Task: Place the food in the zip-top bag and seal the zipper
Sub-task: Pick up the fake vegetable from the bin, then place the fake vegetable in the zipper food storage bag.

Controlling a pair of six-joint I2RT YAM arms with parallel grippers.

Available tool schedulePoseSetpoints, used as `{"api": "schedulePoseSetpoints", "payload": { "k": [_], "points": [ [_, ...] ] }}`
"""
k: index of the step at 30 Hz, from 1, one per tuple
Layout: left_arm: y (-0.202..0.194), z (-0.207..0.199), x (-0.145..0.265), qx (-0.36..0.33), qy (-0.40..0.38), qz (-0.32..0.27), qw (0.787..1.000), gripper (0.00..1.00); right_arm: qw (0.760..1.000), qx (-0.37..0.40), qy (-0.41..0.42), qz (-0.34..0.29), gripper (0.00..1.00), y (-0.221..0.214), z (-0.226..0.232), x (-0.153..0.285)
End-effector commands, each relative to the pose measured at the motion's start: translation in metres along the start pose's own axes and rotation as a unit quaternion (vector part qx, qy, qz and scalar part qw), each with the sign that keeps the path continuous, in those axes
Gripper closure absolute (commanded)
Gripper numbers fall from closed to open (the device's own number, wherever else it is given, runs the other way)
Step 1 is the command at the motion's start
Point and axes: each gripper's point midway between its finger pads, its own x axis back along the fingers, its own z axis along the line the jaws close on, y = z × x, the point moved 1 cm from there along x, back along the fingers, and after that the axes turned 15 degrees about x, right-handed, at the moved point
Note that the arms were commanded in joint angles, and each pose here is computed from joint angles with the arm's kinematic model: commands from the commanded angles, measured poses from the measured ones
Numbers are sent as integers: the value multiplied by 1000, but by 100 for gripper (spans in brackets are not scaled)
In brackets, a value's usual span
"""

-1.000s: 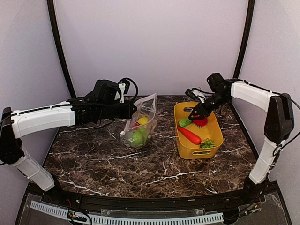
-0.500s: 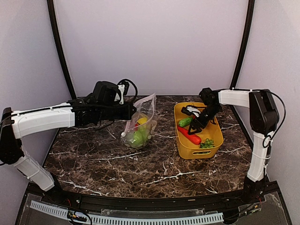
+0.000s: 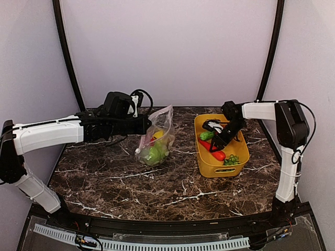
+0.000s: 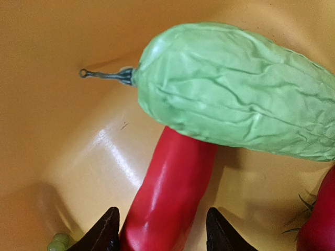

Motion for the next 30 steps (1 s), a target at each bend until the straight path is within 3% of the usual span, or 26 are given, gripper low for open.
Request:
{"api": "schedulePoseSetpoints", "payload": {
  "k": [1, 8, 19, 25, 30],
  "points": [
    [4, 5, 12, 10, 3, -10, 1000, 99, 1000, -15, -12, 14, 46, -7, -4, -9],
    [4, 3, 13, 13, -2, -11, 1000, 99, 999, -18, -27, 10, 65, -2, 2, 11],
    [7, -4, 7, 24, -19, -16, 999, 99, 997, 22, -63, -30, 75, 23, 44, 106],
    [9, -14, -3, 33, -32, -10, 999, 99, 989, 62, -31, -129, 76, 63, 77, 150],
    [8, -20, -12, 43, -41, -1, 998, 99, 955, 112, 27, -275, 78, 120, 111, 200]
  ]
}}
